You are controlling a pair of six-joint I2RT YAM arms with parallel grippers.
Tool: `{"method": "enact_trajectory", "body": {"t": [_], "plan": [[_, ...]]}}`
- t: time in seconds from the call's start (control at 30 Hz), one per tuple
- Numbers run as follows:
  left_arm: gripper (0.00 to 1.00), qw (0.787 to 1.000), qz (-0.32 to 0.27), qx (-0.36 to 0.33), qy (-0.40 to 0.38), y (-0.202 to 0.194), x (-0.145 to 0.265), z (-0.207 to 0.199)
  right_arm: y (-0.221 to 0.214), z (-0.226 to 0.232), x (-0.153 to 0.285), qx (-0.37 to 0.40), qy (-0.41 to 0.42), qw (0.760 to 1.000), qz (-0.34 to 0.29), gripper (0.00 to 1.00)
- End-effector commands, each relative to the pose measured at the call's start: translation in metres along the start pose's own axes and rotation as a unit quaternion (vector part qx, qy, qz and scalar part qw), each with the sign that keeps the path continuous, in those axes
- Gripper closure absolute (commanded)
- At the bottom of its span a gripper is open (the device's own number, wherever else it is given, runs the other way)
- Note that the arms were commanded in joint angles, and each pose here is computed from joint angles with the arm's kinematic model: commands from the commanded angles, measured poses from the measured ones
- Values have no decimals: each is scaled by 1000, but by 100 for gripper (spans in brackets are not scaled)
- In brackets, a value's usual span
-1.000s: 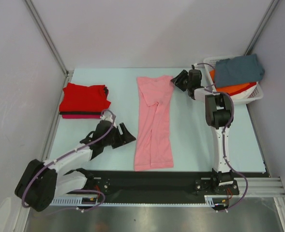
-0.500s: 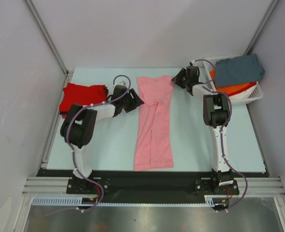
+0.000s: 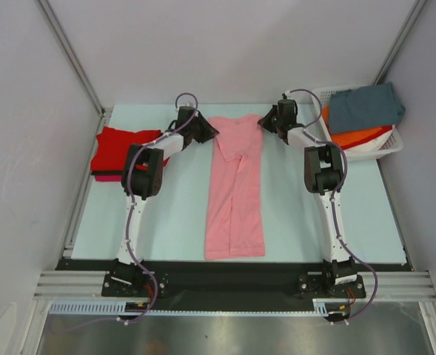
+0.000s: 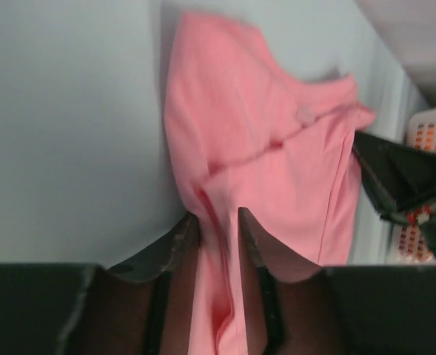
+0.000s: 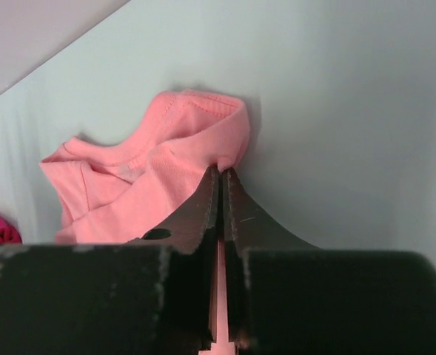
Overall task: Fold and stack the t-shirts
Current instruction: Fold the tshirt
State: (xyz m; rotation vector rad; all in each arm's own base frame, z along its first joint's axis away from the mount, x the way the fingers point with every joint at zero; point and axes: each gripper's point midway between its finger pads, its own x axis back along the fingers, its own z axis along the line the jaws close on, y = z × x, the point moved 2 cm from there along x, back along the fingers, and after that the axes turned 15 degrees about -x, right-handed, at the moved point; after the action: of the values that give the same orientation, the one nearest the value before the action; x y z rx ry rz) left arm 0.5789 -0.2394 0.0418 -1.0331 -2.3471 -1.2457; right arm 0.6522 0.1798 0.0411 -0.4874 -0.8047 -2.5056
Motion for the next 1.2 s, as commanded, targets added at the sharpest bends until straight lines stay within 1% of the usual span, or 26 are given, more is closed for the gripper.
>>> {"method": "enact_trajectory", "body": {"t": [0.0, 0.03, 0.07, 0.13, 0.27, 0.3, 0.33, 0.37, 0.4, 0.53, 0.6, 0.63, 0.67, 0.7, 0.73, 0.77, 0.8, 0.83, 0.87, 0.9, 0.93, 0.97, 1.0, 1.07, 1.13, 1.17], "plan": [[69, 999, 2, 40, -7, 22, -18, 16, 2, 2, -8, -8, 7, 1000, 1, 100], [74, 999, 5, 49, -3, 24, -22, 20, 4, 6, -8, -16, 13, 1000, 0, 100], [77, 999, -11, 50, -12, 42, -24, 16, 10, 11, -8, -20, 20, 1000, -5, 100], [87, 997, -12, 73, -9, 41, -36, 27, 13, 11, -11, -30, 26, 999, -11, 100], [87, 995, -45, 88, -6, 61, -38, 37, 29, 19, -17, -37, 50, 998, -22, 99], [67, 995, -52, 87, -10, 64, -38, 35, 34, 28, -17, -38, 65, 997, -23, 78], [54, 995, -52, 83, -17, 65, -38, 34, 33, 32, -17, -39, 77, 996, -12, 60], [47, 995, -58, 77, -25, 71, -35, 29, 35, 32, -17, -42, 80, 996, -10, 51], [38, 995, -57, 73, -29, 72, -33, 27, 35, 32, -16, -40, 81, 996, -8, 47], [22, 997, -68, 31, -21, 87, -11, 19, 33, 37, 0, -31, 79, 996, 5, 45], [21, 997, -71, 17, -13, 96, 14, 12, 41, 55, 21, -18, 89, 996, 3, 45], [21, 997, -76, 0, -4, 98, 23, 11, 27, 39, 25, -19, 70, 997, 20, 44], [21, 998, -55, 0, 14, 78, 28, 24, 25, 38, 33, -17, 66, 997, 24, 45], [21, 997, -75, -16, 6, 95, 57, 3, 34, 61, 55, -11, 82, 996, 16, 45], [20, 997, -73, -27, 13, 91, 68, 3, 26, 58, 64, -10, 78, 996, 28, 45], [20, 998, -45, -22, 34, 62, 78, 19, 8, 40, 75, -16, 56, 997, 48, 45], [20, 997, -67, -34, 23, 72, 107, 1, 9, 54, 97, -12, 64, 997, 46, 45], [20, 996, -68, -41, 26, 65, 122, -1, 3, 53, 111, -18, 57, 997, 51, 46], [20, 998, -34, -32, 52, 24, 129, 21, -28, 20, 124, -31, 20, 996, 81, 46], [20, 997, -41, -39, 50, 16, 140, 21, -40, 17, 137, -32, 15, 995, 90, 46], [20, 996, -62, -54, 39, 17, 167, 5, -40, 33, 162, -25, 16, 997, 74, 46], [20, 997, -26, -48, 63, -27, 175, 27, -55, 20, 174, -23, -12, 997, 75, 46], [20, 996, -29, -53, 59, -38, 186, 27, -77, -8, 191, -22, -58, 995, 81, 47], [21, 996, -10, -61, 64, -78, 214, 34, -98, -11, 222, 3, -85, 994, 68, 47], [23, 995, 5, -70, 65, -104, 231, 36, -136, -40, 250, 22, -147, 984, 96, 50], [23, 995, 8, -74, 64, -120, 247, 38, -133, -38, 265, 21, -161, 984, 77, 51]]}}
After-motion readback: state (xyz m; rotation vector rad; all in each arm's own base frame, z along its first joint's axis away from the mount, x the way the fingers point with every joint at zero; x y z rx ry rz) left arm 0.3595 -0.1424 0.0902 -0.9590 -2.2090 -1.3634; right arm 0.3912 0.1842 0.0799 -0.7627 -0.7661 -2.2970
